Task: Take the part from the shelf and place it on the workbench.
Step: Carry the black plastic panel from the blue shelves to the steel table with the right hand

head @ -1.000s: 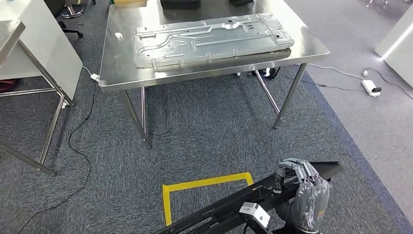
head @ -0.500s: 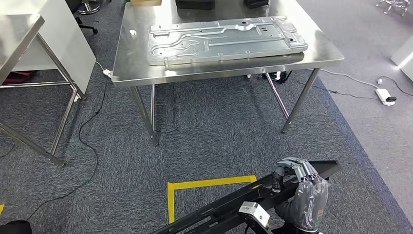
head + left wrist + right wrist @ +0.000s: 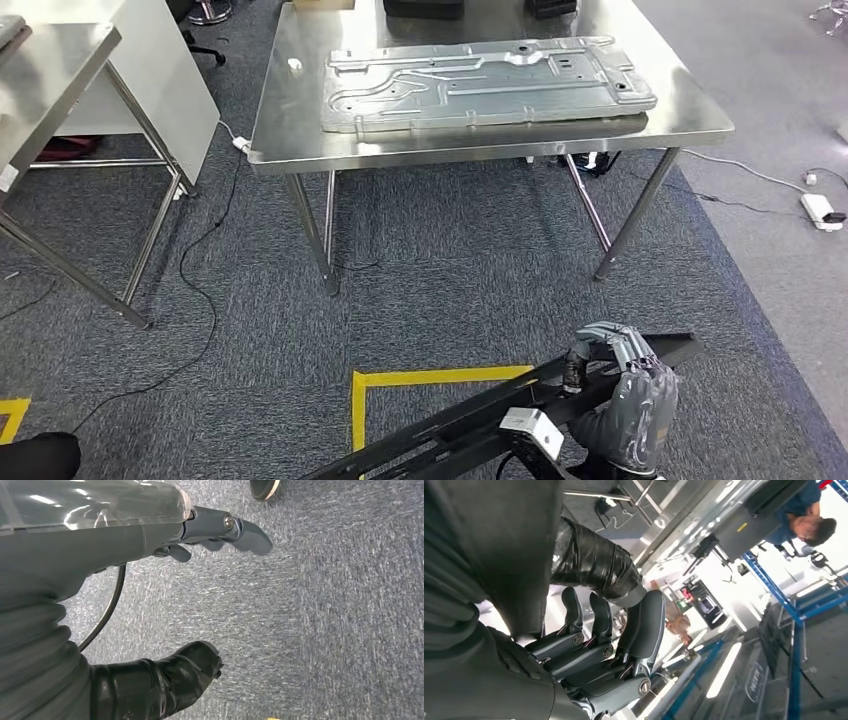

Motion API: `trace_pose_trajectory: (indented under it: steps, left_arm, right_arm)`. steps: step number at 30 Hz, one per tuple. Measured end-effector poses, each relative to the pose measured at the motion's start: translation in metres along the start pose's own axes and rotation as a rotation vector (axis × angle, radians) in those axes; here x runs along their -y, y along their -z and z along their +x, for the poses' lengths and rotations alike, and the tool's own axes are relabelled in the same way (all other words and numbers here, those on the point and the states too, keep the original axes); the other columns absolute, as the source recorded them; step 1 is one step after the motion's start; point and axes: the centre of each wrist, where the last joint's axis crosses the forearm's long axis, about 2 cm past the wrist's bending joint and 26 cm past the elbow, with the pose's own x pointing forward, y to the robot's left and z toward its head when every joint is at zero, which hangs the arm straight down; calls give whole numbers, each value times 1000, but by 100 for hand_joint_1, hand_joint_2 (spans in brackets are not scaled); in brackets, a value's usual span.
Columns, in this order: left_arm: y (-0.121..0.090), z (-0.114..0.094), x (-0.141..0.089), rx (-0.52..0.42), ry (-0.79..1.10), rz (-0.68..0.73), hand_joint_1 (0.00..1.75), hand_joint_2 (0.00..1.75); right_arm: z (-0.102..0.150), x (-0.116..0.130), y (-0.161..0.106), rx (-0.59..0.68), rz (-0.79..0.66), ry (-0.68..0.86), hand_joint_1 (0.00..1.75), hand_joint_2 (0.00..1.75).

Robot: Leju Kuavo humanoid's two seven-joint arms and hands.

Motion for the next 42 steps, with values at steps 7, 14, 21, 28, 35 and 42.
trace_pose_trajectory:
  steps: [7,14,21,28,35,42]
  left_arm:
    - [0,0,0,0,0,-1,0,175]
    - [0,0,0,0,0,1,0,175]
    - [0,0,0,-1,-1,0,0,175]
    - [-1,0,1,-1,-1,-3,0,175]
    - [0,1,1,1,0,-2,0,175]
    - [0,-1,1,23,-1,-30,0,175]
  right_arm:
    - [0,0,0,3,4,-7,175,175]
    - [0,0,0,4,4,-7,175,175]
    - [-1,0,0,5,4,-8,175,175]
    - [-1,-1,0,6,7,-10,175,175]
    - [-1,-1,0,22,11,-26,175,175]
    - [-1,-1,-1,33,14,-27,175,175]
